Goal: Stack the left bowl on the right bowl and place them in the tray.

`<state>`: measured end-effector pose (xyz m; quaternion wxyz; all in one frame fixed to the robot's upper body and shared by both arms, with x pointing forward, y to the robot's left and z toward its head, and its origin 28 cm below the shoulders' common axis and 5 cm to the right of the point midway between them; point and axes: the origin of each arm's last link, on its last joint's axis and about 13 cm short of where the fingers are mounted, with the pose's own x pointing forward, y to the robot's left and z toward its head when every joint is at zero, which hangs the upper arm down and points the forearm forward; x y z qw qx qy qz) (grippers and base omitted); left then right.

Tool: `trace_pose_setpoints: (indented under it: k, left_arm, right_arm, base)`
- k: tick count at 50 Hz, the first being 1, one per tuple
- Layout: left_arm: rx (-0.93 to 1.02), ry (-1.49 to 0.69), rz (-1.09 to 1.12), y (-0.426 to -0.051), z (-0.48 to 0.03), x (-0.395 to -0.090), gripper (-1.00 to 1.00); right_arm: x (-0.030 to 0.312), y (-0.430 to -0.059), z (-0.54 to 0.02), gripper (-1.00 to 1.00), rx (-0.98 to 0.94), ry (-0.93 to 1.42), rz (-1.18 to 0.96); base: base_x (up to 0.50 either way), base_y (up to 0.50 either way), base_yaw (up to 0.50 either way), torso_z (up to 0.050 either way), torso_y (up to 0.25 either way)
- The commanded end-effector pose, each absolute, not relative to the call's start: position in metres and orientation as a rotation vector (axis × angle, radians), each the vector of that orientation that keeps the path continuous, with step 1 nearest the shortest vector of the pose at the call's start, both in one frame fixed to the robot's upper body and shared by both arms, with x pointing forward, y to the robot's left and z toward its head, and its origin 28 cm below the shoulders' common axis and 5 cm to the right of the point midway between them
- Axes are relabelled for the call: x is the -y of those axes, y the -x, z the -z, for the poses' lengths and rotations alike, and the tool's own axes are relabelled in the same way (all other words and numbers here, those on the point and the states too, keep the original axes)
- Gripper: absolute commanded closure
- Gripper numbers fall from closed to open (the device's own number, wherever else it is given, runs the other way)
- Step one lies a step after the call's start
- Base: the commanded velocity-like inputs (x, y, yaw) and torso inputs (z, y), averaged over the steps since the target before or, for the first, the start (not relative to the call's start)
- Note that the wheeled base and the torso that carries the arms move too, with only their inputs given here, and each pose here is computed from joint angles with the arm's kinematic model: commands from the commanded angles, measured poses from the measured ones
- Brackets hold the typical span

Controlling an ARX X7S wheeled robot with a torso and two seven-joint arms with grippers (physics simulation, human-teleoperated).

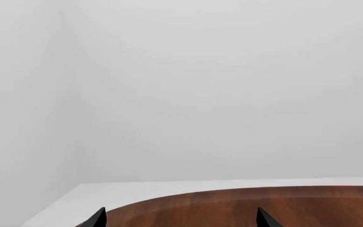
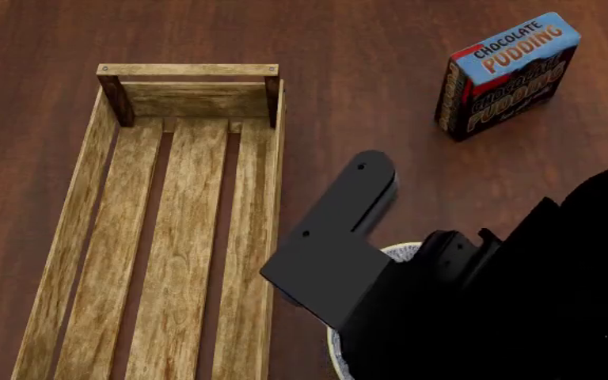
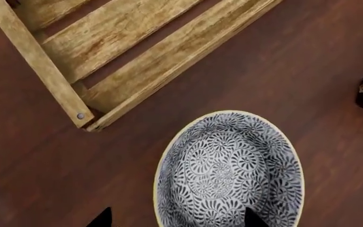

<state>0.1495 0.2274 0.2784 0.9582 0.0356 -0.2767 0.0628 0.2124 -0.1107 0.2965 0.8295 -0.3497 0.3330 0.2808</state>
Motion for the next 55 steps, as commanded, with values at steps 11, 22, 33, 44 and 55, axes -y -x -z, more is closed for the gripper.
trace_pose_setpoints:
  k: [11, 22, 33, 44, 55]
  left_arm:
    - [0.568, -0.072, -0.131, -0.146, -0.28, -0.229, -1.0]
    - [0.569, -0.069, -0.133, -0.143, -0.28, -0.229, -1.0]
    - [0.565, -0.059, -0.13, -0.144, -0.276, -0.23, -1.0]
    - [0.559, -0.05, -0.129, -0.147, -0.272, -0.23, -1.0]
    - [0.555, -0.046, -0.133, -0.146, -0.269, -0.232, -1.0]
  right_arm:
    - [0.094, -0.244, -0.271, -1.0, -0.796, 0.859, -0.671]
    - [0.084, -0.251, -0.253, -1.0, -0.844, 0.973, -0.694]
    - [0.077, -0.248, -0.239, -1.0, -0.868, 1.042, -0.704]
    - [0.076, -0.255, -0.23, -1.0, -0.904, 1.061, -0.682]
    - [0.076, -0.261, -0.22, -1.0, -0.941, 1.069, -0.668]
  base:
    - [0.0, 0.0, 0.0, 0.0, 0.0]
    - [0.0, 0.0, 0.0, 0.0, 0.0]
    - [0.0, 0.0, 0.0, 0.0, 0.0]
    - [0.0, 0.0, 0.0, 0.0, 0.0]
    - [0.0, 0.0, 0.0, 0.0, 0.0]
